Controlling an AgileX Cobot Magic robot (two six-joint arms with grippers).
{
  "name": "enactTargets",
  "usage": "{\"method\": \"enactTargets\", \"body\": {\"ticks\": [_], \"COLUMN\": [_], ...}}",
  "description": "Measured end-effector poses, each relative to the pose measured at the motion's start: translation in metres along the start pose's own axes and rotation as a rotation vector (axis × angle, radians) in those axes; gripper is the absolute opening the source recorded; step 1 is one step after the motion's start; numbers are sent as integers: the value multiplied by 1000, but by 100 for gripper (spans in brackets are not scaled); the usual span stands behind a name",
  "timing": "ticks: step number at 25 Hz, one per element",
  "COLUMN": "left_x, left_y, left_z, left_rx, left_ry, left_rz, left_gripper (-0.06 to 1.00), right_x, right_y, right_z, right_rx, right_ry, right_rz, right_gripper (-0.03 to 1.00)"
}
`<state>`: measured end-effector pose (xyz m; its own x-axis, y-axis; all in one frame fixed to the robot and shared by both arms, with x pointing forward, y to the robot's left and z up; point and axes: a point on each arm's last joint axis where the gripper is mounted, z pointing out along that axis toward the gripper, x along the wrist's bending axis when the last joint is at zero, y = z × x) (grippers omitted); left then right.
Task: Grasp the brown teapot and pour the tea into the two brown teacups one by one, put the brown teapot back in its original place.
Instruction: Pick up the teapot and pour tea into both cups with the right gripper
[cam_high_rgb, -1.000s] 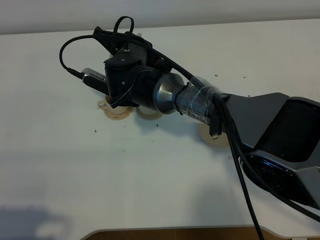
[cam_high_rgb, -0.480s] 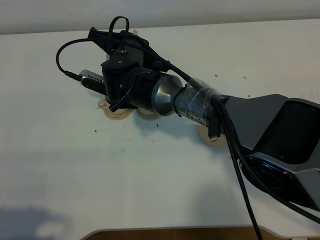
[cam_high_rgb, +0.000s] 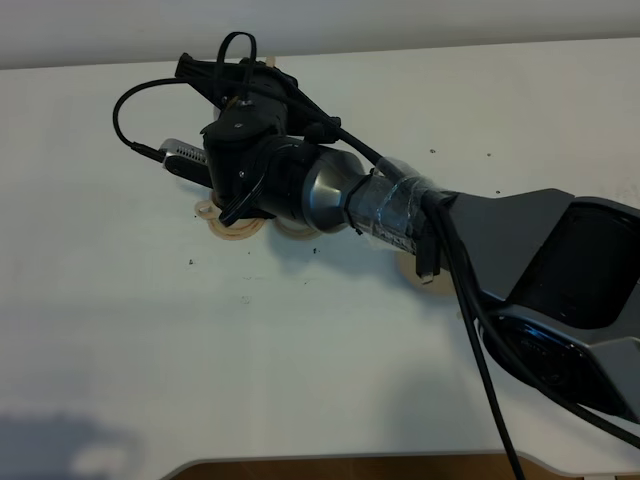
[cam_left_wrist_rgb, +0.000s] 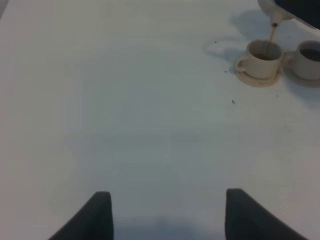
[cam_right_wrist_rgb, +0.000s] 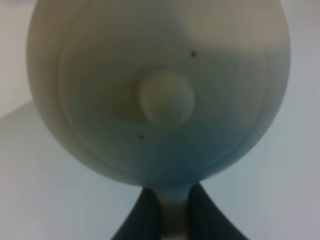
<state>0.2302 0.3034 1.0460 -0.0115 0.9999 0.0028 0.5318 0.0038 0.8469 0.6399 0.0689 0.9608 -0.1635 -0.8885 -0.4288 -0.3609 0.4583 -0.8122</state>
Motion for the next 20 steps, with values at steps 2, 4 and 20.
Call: {"method": "enactTargets", "body": {"ticks": [2, 4, 20], "left_x": [0, 0, 0], "left_y": [0, 0, 0], "left_z": [0, 0, 0], "left_rx": [0, 0, 0], "left_ry": [0, 0, 0], "left_rz": [0, 0, 0], "left_gripper": [50, 50, 50], "right_x": [-2, -3, -5], "right_y": [1, 2, -1], "right_z": [-1, -3, -4], "right_rx": [6, 6, 45], "right_ry": [-7, -13, -30], "right_rz": [-10, -15, -58], "right_gripper": [12, 12, 12]}}
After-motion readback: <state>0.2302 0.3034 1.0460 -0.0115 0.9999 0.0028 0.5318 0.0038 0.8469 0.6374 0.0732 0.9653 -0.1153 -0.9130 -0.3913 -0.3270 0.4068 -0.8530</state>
